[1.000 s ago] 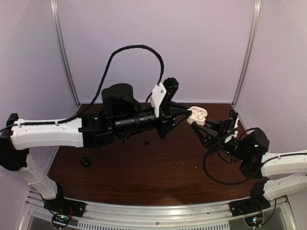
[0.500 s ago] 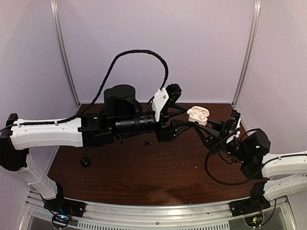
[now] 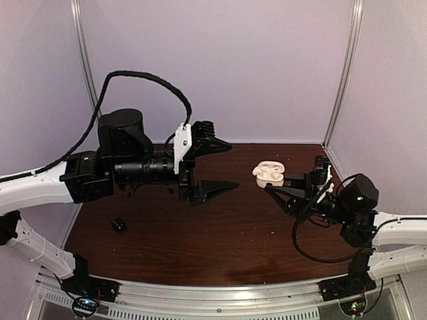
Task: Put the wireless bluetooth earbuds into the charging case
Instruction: Place the left earbud in the left side groove of the charging case, then adjust the left earbud in the left side groove of the charging case.
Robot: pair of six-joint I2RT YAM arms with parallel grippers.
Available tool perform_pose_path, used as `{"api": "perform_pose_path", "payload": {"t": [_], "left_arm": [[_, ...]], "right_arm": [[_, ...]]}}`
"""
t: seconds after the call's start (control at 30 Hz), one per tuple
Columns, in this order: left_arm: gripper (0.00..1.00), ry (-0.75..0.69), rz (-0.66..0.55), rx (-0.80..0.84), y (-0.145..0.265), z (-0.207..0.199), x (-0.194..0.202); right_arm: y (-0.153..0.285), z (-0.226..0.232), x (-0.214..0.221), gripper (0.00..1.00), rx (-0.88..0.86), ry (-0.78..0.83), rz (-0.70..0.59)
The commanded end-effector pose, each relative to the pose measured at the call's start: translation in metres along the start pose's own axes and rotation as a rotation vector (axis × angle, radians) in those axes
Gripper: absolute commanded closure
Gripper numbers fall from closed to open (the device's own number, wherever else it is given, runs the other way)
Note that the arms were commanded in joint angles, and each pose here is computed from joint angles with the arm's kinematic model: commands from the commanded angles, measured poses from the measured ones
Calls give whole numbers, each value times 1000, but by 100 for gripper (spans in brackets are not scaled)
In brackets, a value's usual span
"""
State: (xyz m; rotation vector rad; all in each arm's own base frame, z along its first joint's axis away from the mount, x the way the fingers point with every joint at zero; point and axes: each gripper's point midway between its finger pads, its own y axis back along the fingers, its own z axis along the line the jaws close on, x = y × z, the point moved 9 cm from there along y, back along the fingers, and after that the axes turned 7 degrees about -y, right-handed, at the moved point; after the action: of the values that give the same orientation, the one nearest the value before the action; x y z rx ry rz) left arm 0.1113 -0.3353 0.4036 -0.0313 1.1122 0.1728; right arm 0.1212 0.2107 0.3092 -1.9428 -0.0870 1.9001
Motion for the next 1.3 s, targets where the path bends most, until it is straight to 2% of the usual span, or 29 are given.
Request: {"api": "perform_pose_path", "payload": {"t": [0.0, 0.27, 0.53, 1.27], "left_arm": [[20, -141, 35, 73, 12, -6, 5], [19, -234, 16, 232, 12, -20, 9], [19, -255, 6, 317, 4, -24, 9], [19, -277, 4, 291, -6, -17, 5]], "right_arm": [[-7, 14, -8, 100, -173, -70, 67], [-17, 25, -10, 100, -359, -160, 132], [-19, 29, -9, 100, -433, -181, 147], [-23, 39, 3, 100, -484, -186, 191]]}}
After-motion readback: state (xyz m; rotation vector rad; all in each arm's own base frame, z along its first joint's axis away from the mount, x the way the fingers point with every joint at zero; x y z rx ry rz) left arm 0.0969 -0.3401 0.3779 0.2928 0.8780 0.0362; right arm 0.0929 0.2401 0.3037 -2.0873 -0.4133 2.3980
